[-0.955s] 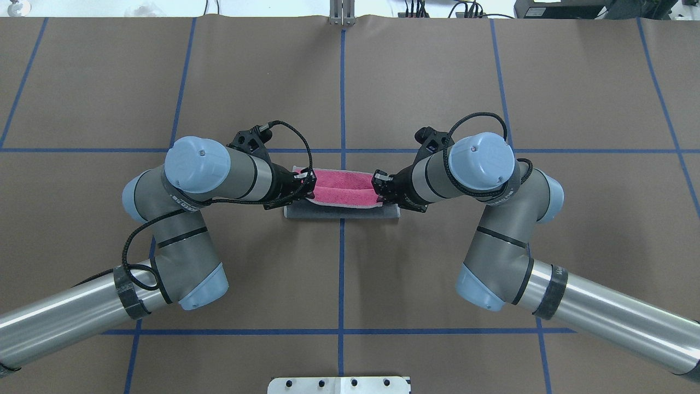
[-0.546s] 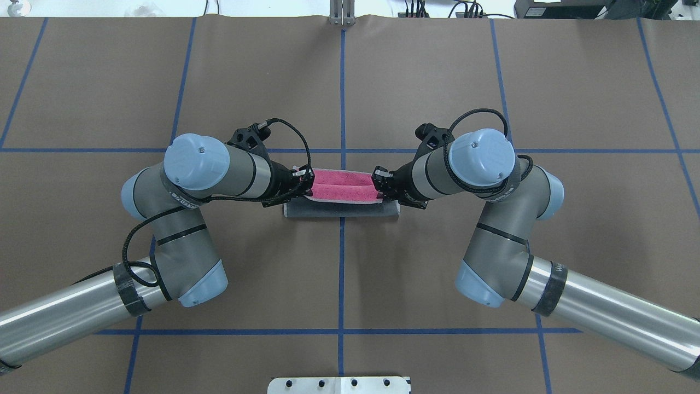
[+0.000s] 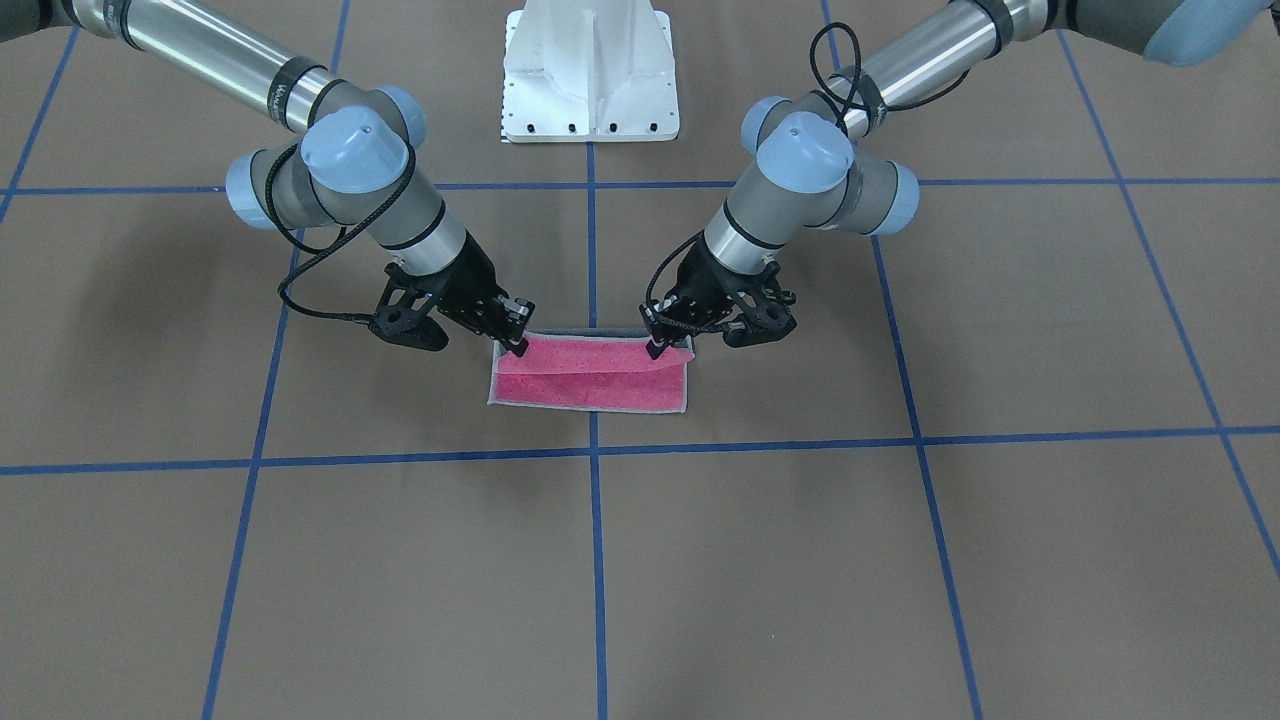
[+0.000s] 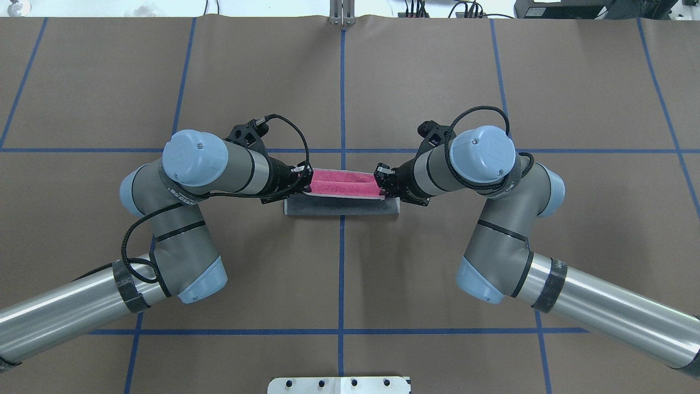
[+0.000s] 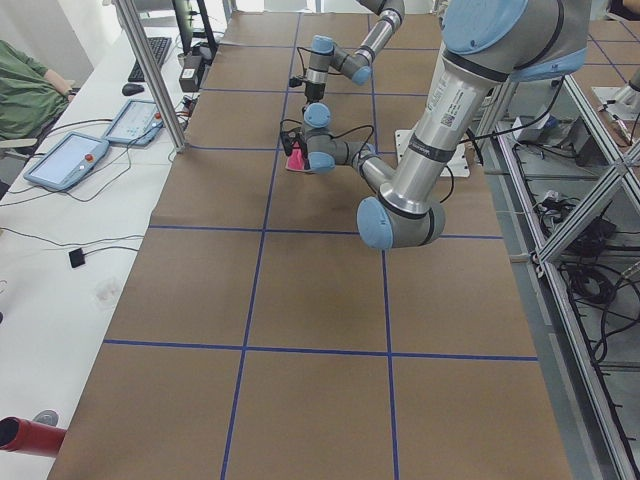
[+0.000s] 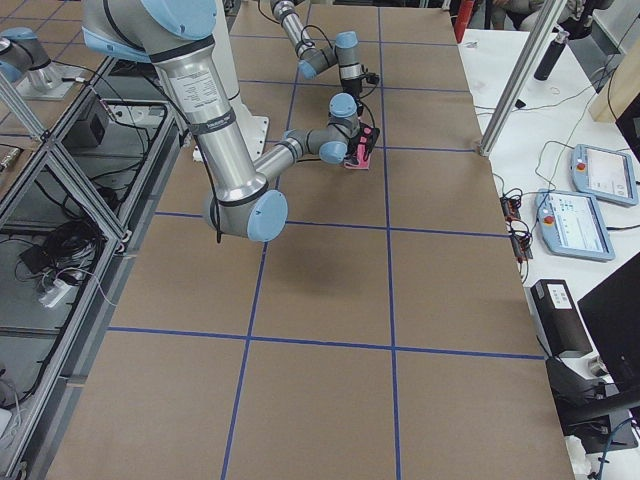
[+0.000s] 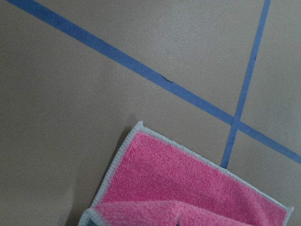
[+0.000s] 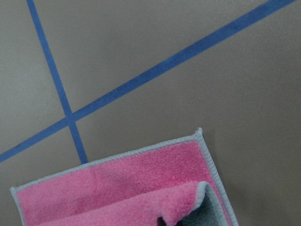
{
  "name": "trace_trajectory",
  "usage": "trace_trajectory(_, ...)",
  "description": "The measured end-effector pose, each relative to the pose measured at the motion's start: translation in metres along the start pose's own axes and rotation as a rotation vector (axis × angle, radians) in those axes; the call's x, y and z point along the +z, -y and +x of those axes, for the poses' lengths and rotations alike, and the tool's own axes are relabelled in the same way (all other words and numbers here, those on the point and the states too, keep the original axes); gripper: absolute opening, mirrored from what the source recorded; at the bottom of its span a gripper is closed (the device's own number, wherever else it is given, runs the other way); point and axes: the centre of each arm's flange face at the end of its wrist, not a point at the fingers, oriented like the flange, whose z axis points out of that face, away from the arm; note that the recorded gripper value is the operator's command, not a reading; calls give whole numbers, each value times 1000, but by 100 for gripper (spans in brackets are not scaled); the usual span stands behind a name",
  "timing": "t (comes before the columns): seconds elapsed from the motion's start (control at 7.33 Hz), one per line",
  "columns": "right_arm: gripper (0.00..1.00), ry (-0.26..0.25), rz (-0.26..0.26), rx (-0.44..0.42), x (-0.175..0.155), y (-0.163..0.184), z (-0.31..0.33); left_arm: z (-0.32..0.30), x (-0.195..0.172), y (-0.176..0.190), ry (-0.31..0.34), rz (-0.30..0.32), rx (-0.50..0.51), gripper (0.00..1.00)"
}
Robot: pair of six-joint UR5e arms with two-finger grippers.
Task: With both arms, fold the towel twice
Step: 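Open both grippers and raise the right gripper away from the towel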
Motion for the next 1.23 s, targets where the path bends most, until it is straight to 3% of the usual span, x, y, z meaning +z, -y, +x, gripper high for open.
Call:
trace_trajectory(0.14,11,1,0,0,0,0,-1,1,1,0,0,0,-1,17)
trace_trajectory(0.27,61,6,-1,-2,0,0,-1,5,1,-1,-3,-1,0,73)
trace_trajectory(0.41,99,15,-2,-5,-1,-1,-3,8,0,-2,-8,-2,2,100)
trace_trajectory(1.23,99,31,16,26,-13,21,-4,11,1,-1,-11,-1,4,100)
